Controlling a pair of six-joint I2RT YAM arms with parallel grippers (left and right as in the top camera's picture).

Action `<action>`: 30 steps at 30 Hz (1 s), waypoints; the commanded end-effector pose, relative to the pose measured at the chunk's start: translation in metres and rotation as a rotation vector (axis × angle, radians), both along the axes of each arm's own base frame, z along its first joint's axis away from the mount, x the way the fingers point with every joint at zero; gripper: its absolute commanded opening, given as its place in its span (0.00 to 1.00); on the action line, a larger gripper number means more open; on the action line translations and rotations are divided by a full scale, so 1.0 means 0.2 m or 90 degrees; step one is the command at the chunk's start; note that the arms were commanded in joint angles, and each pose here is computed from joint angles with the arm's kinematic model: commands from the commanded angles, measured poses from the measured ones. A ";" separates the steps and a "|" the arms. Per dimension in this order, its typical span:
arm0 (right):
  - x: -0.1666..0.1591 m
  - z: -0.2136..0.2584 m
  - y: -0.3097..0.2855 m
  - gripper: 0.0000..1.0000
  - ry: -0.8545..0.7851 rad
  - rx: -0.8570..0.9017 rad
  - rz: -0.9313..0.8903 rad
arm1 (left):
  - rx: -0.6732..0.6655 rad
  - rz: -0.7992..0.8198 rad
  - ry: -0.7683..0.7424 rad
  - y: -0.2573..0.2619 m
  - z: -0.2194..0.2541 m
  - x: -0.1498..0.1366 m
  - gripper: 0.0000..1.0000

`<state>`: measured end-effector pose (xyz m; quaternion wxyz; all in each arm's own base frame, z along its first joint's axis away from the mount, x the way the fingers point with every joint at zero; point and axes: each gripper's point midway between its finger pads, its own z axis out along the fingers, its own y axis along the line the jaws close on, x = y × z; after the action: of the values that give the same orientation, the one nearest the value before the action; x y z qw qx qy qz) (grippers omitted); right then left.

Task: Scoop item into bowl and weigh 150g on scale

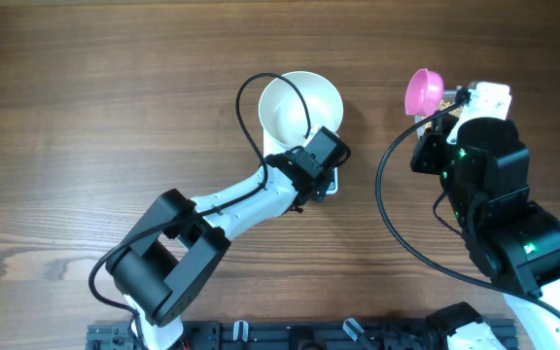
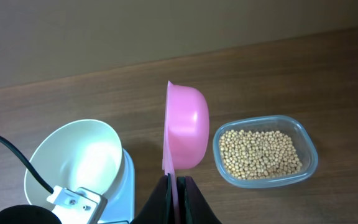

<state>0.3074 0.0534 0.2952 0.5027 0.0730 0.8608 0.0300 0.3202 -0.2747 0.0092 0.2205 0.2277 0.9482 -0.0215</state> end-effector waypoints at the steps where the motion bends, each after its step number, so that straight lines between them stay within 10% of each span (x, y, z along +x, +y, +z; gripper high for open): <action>1: 0.01 0.08 0.00 0.04 -0.023 0.000 0.005 | 0.125 0.017 0.104 0.24 -0.36 -0.18 0.04; 13: 0.02 0.09 0.00 0.04 -0.032 0.003 0.004 | 0.149 0.017 0.128 0.28 -0.43 -0.22 0.04; 30: 0.02 0.10 0.00 0.04 -0.035 0.005 0.004 | 0.032 0.027 -0.023 0.11 0.07 0.00 0.04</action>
<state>0.3100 0.0543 0.2998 0.5115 0.0746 0.8553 0.0340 0.3151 -0.2643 0.0167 0.2221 0.2269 0.9482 -0.0057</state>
